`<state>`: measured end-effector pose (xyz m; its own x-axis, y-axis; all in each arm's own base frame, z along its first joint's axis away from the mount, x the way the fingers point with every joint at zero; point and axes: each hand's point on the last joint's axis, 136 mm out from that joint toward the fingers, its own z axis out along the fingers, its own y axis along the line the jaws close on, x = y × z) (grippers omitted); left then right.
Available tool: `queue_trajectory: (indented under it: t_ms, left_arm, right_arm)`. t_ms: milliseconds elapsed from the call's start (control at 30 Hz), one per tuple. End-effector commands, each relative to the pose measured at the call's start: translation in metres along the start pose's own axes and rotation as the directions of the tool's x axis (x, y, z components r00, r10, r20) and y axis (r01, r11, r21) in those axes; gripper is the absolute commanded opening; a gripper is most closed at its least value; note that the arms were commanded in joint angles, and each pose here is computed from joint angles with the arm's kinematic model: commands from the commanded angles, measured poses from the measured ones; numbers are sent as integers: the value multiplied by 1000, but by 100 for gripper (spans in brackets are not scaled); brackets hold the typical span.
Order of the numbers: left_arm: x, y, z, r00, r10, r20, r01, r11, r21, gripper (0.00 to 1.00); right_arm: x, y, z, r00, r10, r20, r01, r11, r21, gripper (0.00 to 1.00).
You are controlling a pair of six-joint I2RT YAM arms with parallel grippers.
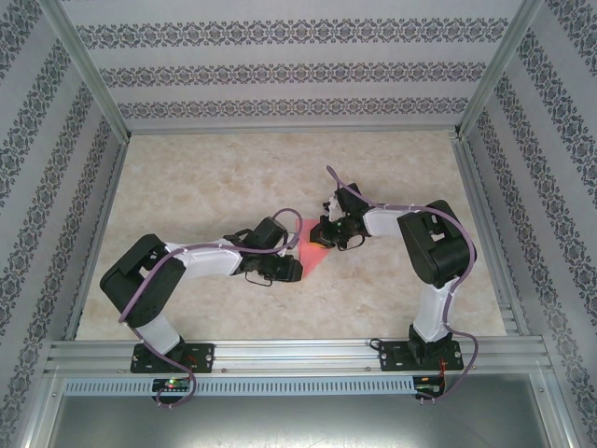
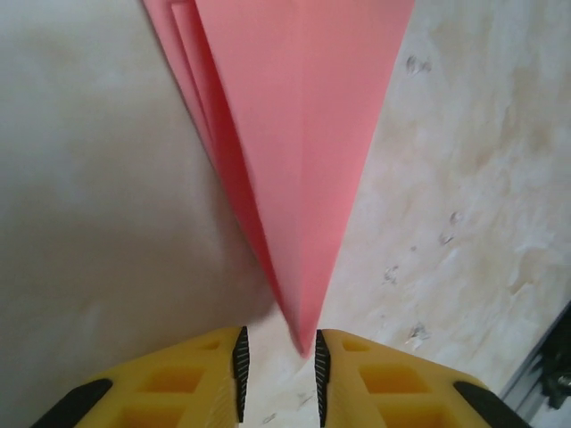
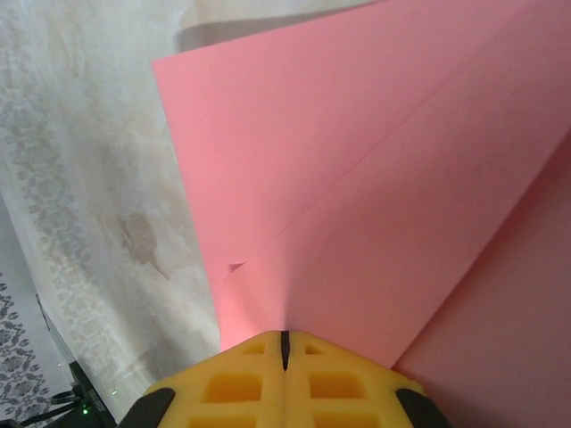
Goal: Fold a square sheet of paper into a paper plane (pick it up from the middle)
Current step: Fourth fold the wing at the center of the table.
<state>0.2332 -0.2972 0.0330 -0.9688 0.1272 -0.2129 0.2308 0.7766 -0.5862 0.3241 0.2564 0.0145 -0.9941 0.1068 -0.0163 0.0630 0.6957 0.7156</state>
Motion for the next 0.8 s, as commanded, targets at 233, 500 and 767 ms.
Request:
queue_trajectory:
  t_ms: [233, 500, 767]
  left_arm:
    - [-10, -8, 8, 995, -89, 41, 88, 995, 42, 26]
    - [-12, -17, 6, 997, -67, 50, 62, 994, 90, 12]
    - [-3, -14, 14, 1000, -23, 4, 23, 996, 89, 4]
  right_arm:
    - [21, -46, 7, 997, 74, -23, -70, 989, 133, 2]
    - [23, -49, 7, 997, 79, -25, -75, 989, 130, 1]
    - [26, -52, 9, 996, 85, -34, -80, 989, 127, 1]
